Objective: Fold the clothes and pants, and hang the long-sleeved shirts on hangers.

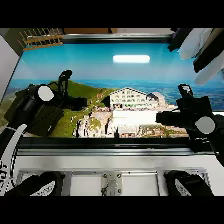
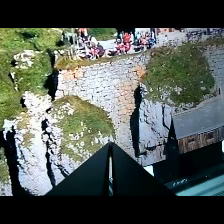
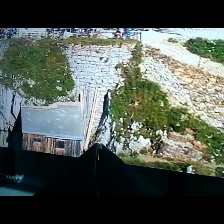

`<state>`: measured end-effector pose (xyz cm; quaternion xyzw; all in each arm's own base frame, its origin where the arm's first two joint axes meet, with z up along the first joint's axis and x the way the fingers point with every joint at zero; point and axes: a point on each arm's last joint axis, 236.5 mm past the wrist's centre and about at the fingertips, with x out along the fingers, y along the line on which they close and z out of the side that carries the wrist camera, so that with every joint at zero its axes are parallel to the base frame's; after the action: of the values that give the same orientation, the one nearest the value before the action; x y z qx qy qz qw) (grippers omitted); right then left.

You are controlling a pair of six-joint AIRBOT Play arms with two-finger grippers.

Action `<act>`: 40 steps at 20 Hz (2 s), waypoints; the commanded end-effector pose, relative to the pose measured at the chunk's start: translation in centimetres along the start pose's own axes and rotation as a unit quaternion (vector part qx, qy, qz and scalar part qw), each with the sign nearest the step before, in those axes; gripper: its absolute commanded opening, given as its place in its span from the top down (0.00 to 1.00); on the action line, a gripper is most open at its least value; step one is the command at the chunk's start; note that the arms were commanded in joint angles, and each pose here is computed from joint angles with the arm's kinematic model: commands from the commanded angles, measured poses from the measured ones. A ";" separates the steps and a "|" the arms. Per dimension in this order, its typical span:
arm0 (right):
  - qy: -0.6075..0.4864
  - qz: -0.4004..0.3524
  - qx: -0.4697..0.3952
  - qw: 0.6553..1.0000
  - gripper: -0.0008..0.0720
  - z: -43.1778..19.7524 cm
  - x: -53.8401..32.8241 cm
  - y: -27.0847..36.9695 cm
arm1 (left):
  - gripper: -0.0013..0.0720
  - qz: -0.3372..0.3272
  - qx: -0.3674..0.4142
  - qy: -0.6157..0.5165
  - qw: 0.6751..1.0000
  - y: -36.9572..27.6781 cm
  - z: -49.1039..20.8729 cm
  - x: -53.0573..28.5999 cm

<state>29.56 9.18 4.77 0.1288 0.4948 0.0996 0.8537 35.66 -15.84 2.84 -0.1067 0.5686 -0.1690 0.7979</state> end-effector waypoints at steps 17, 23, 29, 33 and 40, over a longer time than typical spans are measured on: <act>0.001 0.000 0.000 1.000 0.91 0.0 0.0 0.0 | 0.27 0.275 -0.059 0.023 0.959 26.1 -7.4 3.1; 0.001 0.000 0.000 1.000 0.91 -0.1 0.1 0.0 | 0.95 0.160 -0.005 -0.109 0.981 11.3 3.4 -2.7; 0.001 0.000 0.000 1.000 0.91 -0.1 0.1 0.0 | 0.95 0.011 0.182 -0.135 0.974 -11.3 4.7 -0.5; 0.002 0.000 0.000 1.000 0.91 -0.1 0.1 0.0 | 0.27 -0.013 0.178 -0.098 0.979 -16.8 4.4 4.6; 0.002 0.000 0.000 1.000 0.91 -0.1 0.1 0.0 | 0.21 0.069 0.025 -0.055 0.996 -4.4 5.6 0.6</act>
<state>29.56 9.19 4.72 0.1288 0.4956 0.0994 0.8532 41.15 -25.55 6.94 -0.0338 0.4880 -0.1777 0.8539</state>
